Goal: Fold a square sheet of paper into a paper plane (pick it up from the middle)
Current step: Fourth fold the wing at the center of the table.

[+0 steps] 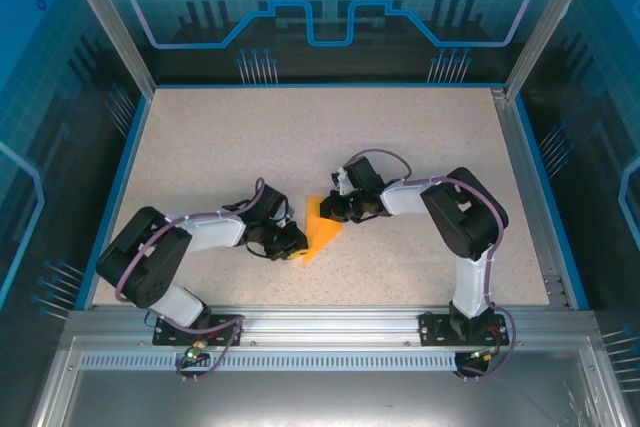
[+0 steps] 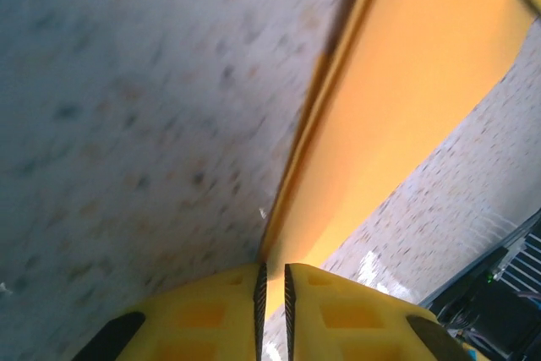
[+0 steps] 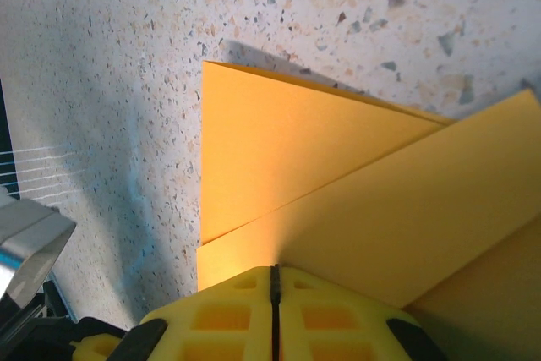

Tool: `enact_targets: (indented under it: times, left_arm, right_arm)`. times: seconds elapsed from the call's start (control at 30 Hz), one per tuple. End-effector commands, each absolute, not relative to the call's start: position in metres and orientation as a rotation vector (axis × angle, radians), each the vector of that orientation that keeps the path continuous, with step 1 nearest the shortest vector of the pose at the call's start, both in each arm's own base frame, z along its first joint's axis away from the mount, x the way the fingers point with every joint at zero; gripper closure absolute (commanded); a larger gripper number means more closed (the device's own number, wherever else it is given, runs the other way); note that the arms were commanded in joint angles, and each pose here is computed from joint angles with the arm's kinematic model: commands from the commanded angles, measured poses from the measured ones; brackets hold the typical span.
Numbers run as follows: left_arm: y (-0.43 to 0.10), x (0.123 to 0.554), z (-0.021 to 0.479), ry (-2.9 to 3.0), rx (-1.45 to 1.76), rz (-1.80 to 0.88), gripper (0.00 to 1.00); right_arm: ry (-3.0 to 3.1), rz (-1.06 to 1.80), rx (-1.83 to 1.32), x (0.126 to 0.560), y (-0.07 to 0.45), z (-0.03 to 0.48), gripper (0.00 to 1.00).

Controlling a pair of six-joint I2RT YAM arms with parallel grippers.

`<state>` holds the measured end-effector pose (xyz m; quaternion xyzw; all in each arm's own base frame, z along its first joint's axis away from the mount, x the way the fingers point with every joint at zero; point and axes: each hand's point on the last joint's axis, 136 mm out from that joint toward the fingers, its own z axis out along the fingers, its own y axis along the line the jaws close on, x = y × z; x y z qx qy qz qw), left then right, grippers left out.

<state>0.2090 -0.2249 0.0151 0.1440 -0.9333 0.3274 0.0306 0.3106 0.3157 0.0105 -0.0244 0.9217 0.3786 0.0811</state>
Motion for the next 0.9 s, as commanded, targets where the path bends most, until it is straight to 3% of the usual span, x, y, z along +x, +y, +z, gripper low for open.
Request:
enact_targets:
  times: [0.0,0.17,0.4,0.87]
  left_arm:
    - [-0.22,0.199,0.026,-2.886,0.421,0.968,0.79]
    - [-0.246,0.227,0.072,-2.904,0.337,1.175,0.76]
    - [-0.266,0.226,0.053,-2.82,0.34,1.194,0.76]
    - [-0.211,0.157,-0.022,-2.79,0.449,0.774,0.83]
  right_arm:
    - [2.981,0.805,0.048,0.281,0.27,-0.052,0.91]
    - [2.986,0.789,0.041,0.279,0.27,-0.053,0.91]
    - [2.989,0.796,0.041,0.28,0.272,-0.056,0.91]
    - [2.993,0.788,0.039,0.279,0.271,-0.056,0.91]
